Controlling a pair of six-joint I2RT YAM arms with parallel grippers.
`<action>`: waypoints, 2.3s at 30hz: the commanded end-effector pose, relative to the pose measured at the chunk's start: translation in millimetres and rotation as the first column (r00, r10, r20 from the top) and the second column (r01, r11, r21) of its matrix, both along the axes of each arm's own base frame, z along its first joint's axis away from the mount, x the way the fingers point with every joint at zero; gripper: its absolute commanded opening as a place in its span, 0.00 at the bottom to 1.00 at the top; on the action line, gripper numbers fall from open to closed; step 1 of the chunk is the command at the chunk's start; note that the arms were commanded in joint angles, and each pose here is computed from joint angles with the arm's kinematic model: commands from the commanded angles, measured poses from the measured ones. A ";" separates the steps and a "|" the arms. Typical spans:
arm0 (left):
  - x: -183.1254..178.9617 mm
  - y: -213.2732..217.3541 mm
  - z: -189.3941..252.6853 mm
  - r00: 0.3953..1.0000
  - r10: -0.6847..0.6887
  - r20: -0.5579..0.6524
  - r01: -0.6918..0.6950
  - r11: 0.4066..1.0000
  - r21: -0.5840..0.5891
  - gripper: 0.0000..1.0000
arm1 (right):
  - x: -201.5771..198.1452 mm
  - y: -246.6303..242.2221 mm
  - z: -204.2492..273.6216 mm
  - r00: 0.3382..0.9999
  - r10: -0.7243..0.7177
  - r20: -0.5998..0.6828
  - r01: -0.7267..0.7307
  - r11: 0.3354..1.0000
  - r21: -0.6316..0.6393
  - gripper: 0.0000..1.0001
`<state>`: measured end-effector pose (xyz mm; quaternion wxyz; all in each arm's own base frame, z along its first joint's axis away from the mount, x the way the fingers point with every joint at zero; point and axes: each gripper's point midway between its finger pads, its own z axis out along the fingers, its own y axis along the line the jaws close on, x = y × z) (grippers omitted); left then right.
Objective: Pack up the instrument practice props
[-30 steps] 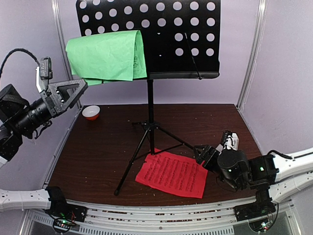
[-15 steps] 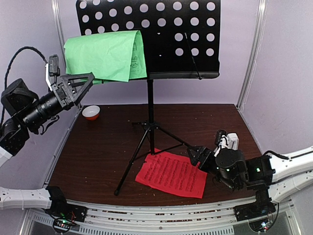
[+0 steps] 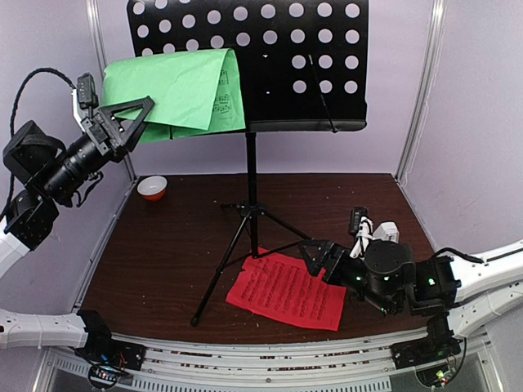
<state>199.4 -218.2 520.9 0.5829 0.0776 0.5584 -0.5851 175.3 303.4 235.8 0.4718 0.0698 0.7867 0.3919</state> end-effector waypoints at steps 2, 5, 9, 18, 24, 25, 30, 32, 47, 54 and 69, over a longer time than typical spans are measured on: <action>-12.7 11.1 35.5 0.996 -0.003 0.086 0.009 0.997 -0.072 0.31 | -20.1 39.6 59.6 0.984 0.124 0.127 -0.130 0.991 0.040 0.78; -12.4 13.2 39.7 0.996 0.011 0.091 -0.005 0.998 -0.070 0.20 | -28.7 64.0 89.9 0.966 0.181 0.185 -0.195 0.979 0.060 0.78; -14.0 13.0 54.8 0.994 0.011 0.112 -0.003 0.998 -0.070 0.08 | -37.2 98.9 138.8 0.930 0.251 0.267 -0.283 0.955 0.088 0.75; -7.3 0.8 89.2 0.990 -0.013 0.139 0.023 0.997 -0.069 0.01 | -14.0 156.4 209.8 0.899 0.305 0.313 -0.355 0.928 0.116 0.62; -1.1 -4.3 95.7 0.991 -0.012 0.137 0.021 0.998 -0.064 0.01 | -1.6 182.4 245.3 0.876 0.333 0.350 -0.404 0.902 0.154 0.58; -0.6 -4.8 96.4 0.990 -0.012 0.137 0.021 0.998 -0.064 0.01 | 0.7 185.0 250.9 0.873 0.332 0.357 -0.409 0.898 0.165 0.57; 3.5 -6.4 96.8 0.991 -0.005 0.133 0.014 0.998 -0.063 0.00 | 22.8 203.4 261.7 0.872 0.336 0.356 -0.428 0.877 0.218 0.52; 5.6 -6.7 96.4 0.992 -0.001 0.129 0.010 0.998 -0.064 0.00 | 31.1 208.1 267.6 0.870 0.335 0.362 -0.436 0.867 0.244 0.50; 10.0 -14.5 92.2 0.992 -0.027 0.125 0.034 0.998 -0.054 0.00 | 83.5 226.7 301.1 0.872 0.265 0.413 -0.417 0.842 0.341 0.42; 10.0 -18.3 91.3 0.991 -0.046 0.125 0.053 0.997 -0.049 0.00 | 93.9 227.7 311.8 0.862 0.246 0.444 -0.422 0.832 0.359 0.36; 13.7 -14.9 95.4 0.992 -0.035 0.125 0.045 0.996 -0.078 0.00 | 91.6 236.8 306.7 0.808 0.268 0.525 -0.469 0.832 0.297 0.00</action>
